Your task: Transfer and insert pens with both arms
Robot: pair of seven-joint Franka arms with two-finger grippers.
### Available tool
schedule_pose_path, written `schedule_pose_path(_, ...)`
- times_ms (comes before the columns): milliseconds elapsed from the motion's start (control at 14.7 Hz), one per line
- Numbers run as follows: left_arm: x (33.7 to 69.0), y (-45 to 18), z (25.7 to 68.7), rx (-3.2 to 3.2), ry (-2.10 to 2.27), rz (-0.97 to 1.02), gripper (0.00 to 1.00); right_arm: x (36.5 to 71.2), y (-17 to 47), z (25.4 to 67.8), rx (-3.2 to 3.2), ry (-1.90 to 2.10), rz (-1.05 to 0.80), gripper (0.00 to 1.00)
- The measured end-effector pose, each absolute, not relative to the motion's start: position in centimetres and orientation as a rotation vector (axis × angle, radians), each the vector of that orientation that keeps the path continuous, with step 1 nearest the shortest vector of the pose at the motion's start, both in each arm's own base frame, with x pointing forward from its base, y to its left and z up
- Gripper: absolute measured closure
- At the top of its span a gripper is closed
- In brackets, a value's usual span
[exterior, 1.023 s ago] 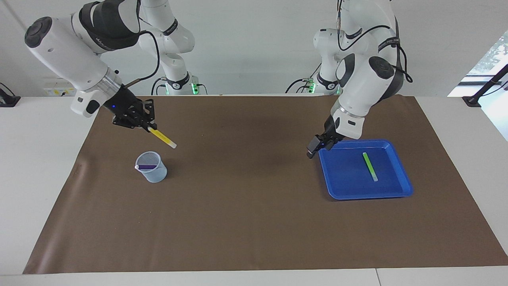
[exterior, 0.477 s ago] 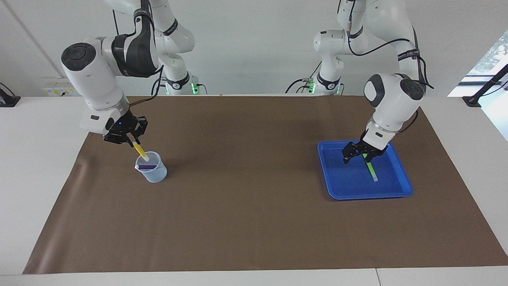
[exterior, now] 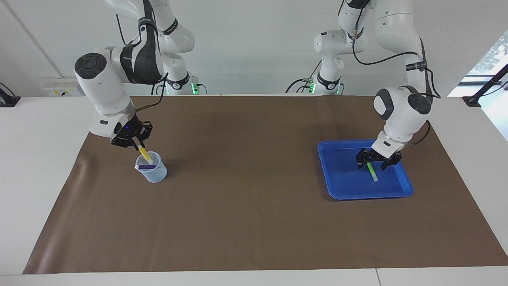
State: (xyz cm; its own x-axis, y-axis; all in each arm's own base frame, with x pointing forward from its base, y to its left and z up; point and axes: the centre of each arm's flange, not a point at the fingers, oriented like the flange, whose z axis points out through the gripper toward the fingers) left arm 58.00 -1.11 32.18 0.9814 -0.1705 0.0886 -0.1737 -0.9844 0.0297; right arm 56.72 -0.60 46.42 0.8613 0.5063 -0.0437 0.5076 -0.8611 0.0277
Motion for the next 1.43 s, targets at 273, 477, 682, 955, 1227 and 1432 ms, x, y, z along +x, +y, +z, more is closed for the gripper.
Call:
schedule_pose_path(273, 56.9, -1.0, 29.9, 3.090, -0.292, 0.096, 0.41, 56.8, -0.5, 47.4, 2.989, 0.816, -0.024, 0.33)
schedule_pose_path(477, 56.8, -0.3, 30.2, 3.093, -0.274, 0.108, 0.71, 57.3, -0.1, 49.7, 2.999, 0.816, 0.027, 0.01)
schedule_pose_path(682, 56.8, -0.3, 30.4, 3.095, -0.239, 0.096, 0.83, 57.2, 1.9, 52.5, 3.218, 0.771, 0.116, 0.00)
schedule_pose_path(955, 58.4, -1.8, 34.7, 3.089, -0.032, -0.004, 0.83, 57.0, 4.8, 53.4, 3.563, 0.375, 0.116, 0.00)
schedule_pose_path(1227, 59.9, -7.7, 42.6, 3.003, 0.307, -0.064, 0.83, 56.5, 11.5, 54.5, 3.778, -0.225, -0.079, 0.00)
schedule_pose_path(1432, 60.1, -13.4, 46.5, 2.832, 0.646, -0.113, 0.83, 56.4, 15.5, 55.0, 3.864, -0.621, -0.176, 0.00)
